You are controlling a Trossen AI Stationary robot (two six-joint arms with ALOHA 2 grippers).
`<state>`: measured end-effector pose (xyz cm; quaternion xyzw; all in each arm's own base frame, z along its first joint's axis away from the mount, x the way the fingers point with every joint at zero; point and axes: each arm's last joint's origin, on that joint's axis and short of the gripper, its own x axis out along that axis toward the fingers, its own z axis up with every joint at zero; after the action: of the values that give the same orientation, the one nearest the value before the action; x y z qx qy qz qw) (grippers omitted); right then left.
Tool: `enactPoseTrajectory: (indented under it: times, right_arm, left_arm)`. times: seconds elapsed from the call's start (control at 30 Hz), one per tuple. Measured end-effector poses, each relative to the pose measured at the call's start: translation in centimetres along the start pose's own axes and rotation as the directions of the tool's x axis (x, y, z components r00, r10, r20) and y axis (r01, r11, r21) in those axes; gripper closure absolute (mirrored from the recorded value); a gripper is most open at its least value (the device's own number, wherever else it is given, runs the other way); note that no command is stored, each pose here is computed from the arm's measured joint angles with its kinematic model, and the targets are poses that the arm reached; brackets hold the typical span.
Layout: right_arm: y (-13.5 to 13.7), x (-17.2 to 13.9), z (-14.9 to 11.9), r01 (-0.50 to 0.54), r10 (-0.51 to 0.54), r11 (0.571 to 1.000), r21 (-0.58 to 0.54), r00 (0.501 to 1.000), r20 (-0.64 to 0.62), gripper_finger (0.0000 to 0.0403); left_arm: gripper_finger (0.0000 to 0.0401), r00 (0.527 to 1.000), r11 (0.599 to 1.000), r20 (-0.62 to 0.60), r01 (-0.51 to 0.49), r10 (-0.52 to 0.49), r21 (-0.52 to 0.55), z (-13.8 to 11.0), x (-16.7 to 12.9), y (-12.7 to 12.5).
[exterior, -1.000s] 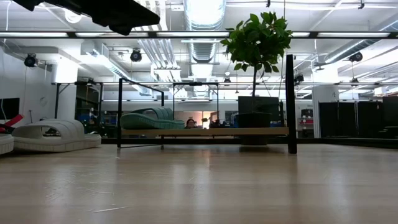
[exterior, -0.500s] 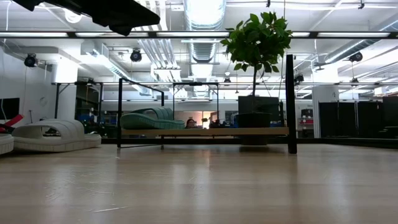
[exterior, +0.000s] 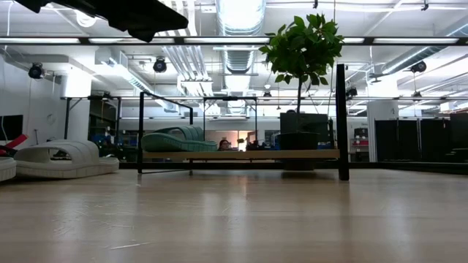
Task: Pick and place slides into the shelf
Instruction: Put the green slipper on the shelf
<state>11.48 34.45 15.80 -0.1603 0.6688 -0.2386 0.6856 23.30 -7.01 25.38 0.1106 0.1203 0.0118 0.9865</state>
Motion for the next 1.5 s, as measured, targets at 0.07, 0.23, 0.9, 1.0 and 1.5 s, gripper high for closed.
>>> enactPoseTrajectory:
  times: [0.07, 0.23, 0.9, 1.0, 1.5]
  right_arm:
    - [-0.1, 0.5, -0.1, 0.022, -0.022, 1.000, 0.016, 1.000, -0.003, 0.0280]
    - [-0.2, 1.0, 0.0, 0.045, -0.045, 0.999, 0.025, 0.999, -0.008, 0.0282]
    - [-0.3, 1.0, 0.3, 0.054, -0.055, 0.998, 0.016, 0.996, 0.071, 0.0391]
    - [-0.7, 0.7, 0.7, 0.048, -0.049, 0.999, 0.018, 0.992, 0.120, 0.0392]
    - [-3.2, -2.0, 2.5, 0.048, -0.022, 0.998, -0.052, 0.903, 0.428, 0.0393]
  left_arm:
    - [0.0386, 1.000, 1.000, 0.000, 0.000, 0.000, 0.000, 0.0, 0.0, 0.0]
    - [0.0386, 1.000, 1.000, 0.000, 0.000, 0.000, 0.000, 0.0, 0.0, 0.0]
    - [0.0386, 0.999, 1.000, -0.041, 0.006, -0.005, 0.016, -0.8, 0.8, -0.4]
    - [0.0386, 0.999, 1.000, -0.041, 0.006, -0.005, 0.016, -0.8, 0.9, -0.5]
    - [0.0386, 0.999, 1.000, -0.041, 0.006, -0.005, 0.017, -0.8, 1.0, -0.5]
